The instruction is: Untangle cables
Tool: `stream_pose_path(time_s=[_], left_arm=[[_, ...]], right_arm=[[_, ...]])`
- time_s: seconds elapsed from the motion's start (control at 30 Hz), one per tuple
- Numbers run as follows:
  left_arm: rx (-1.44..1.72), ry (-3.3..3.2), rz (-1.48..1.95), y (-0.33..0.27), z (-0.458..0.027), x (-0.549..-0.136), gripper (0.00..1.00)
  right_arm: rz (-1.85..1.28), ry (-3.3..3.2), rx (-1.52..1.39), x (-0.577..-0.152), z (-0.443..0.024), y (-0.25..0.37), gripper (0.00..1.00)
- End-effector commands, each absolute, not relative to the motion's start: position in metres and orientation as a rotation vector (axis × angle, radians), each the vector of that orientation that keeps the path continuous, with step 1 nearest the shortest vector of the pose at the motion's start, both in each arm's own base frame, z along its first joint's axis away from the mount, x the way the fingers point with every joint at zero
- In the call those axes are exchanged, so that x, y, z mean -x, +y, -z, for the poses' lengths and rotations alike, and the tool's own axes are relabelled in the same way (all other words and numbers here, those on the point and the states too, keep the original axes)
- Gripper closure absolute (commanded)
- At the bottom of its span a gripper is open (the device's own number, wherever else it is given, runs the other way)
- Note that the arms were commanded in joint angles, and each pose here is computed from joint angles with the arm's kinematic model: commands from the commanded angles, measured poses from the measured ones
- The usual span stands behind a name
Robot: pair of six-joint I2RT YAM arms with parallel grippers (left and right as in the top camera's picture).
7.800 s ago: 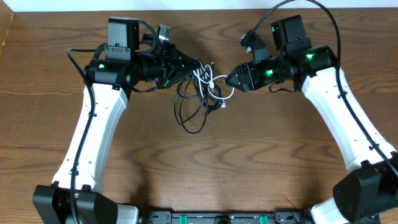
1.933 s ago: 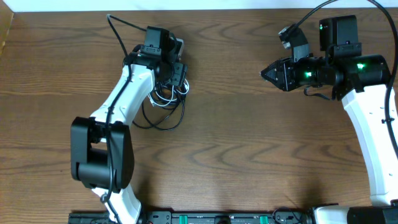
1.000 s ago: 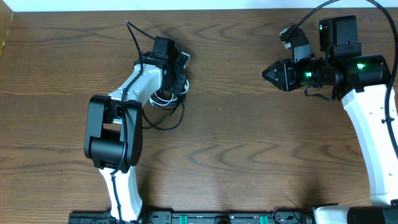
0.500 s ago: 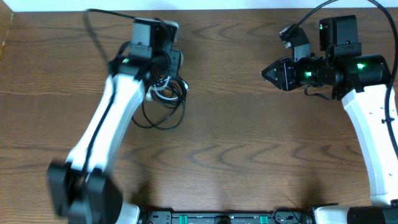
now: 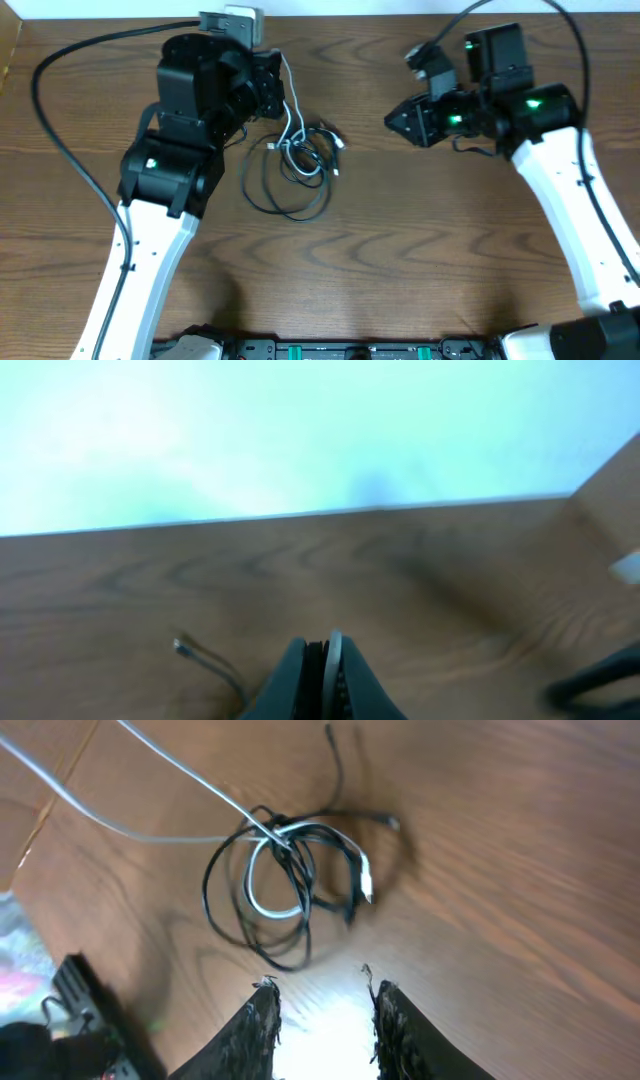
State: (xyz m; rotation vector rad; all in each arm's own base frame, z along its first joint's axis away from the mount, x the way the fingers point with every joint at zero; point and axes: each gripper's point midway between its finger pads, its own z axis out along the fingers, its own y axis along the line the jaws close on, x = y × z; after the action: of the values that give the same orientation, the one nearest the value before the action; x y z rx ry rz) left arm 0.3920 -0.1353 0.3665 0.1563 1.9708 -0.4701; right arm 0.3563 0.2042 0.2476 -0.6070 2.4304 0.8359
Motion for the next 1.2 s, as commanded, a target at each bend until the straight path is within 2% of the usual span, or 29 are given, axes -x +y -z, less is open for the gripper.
stream_pose_path(time_s=[0.0,0.23,0.27,0.37,0.5,0.9,1.17], left_arm=[[-0.074,1.843,0.568,-0.133,-0.418,-0.378,0.92],[-0.110,1.739,0.679,-0.141,-0.453,-0.354,0.93],[-0.125,1.743,0.696,-0.144,-0.452,-0.352,0.92],[-0.126,1.764,0.732,-0.149,-0.447,-0.352,0.92],[-0.128,1.770,0.738,-0.150,-0.446,-0.353,0.93],[-0.128,1.772,0.737,-0.150,-0.445,-0.353,0.93],[-0.126,1.785,0.737,-0.150,-0.442,-0.352,0.92]], right_arm=[[-0.937,2.465,0.640,-0.350,-0.234,0.226,0.71],[-1.002,2.498,0.721,-0.345,-0.211,0.255,0.67],[-1.005,2.495,0.735,-0.345,-0.208,0.259,0.65],[-1.013,2.477,0.776,-0.348,-0.199,0.274,0.51],[-1.022,2.498,0.799,-0.351,-0.180,0.285,0.43],[-1.244,2.567,0.822,-0.342,-0.132,0.322,0.45],[-1.335,2.516,0.751,-0.348,-0.143,0.348,0.46]])
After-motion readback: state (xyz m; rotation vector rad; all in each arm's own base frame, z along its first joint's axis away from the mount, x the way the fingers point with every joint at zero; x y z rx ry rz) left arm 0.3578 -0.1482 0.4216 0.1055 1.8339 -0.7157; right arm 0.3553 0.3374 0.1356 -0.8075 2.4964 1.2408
